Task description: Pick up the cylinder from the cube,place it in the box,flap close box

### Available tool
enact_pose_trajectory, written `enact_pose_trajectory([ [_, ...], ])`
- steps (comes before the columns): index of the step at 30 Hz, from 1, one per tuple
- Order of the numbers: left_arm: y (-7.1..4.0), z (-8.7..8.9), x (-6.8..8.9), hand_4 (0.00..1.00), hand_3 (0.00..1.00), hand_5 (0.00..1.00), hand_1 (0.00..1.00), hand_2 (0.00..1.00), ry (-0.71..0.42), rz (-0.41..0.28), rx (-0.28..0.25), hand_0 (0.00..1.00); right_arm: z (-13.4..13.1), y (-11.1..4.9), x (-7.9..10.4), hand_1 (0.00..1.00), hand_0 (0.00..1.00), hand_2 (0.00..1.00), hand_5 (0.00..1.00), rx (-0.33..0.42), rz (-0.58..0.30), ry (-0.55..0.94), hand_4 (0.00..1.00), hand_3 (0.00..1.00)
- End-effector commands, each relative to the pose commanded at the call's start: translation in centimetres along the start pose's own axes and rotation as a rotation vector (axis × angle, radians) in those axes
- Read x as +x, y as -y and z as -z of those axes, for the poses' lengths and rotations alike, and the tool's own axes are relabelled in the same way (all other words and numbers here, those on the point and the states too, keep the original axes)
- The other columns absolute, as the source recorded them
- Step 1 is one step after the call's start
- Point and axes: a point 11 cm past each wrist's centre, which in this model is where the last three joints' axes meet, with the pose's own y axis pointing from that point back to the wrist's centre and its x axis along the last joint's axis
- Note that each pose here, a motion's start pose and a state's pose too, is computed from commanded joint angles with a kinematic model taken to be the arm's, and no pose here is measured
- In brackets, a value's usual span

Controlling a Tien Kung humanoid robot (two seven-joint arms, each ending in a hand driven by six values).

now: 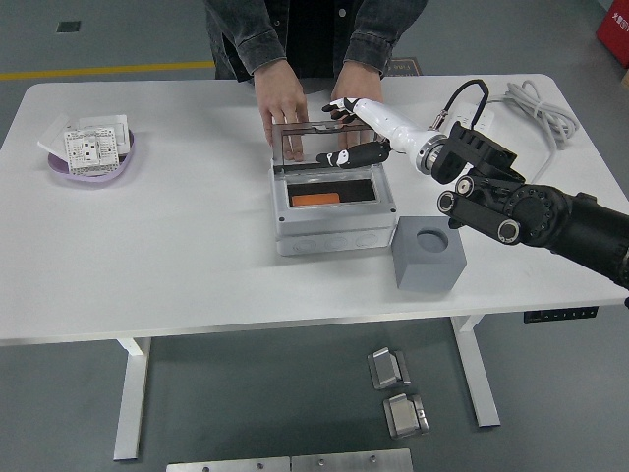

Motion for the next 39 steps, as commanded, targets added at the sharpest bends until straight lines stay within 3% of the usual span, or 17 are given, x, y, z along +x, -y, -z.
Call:
enact_pose_trajectory([
  [12,0.0,0.2,-0.1,0.653,0.627,0.255,0.641,0.598,-0.008,0.002,0.003,0.622,2.0,-1.2,-1.1,0.821,0.887,0.845,0.46,0.077,0.023,-0.084,0.888,0.894],
  [39,0.1,1.5,-0.1,0.653,0.628,0.254,0.641,0.599,-0.022,-0.002,0.027,0.622,3.4,-4.4,-3.7,0.809,0.84,0.853,0.475,0.114,0.081,-0.136,0.879,0.911],
])
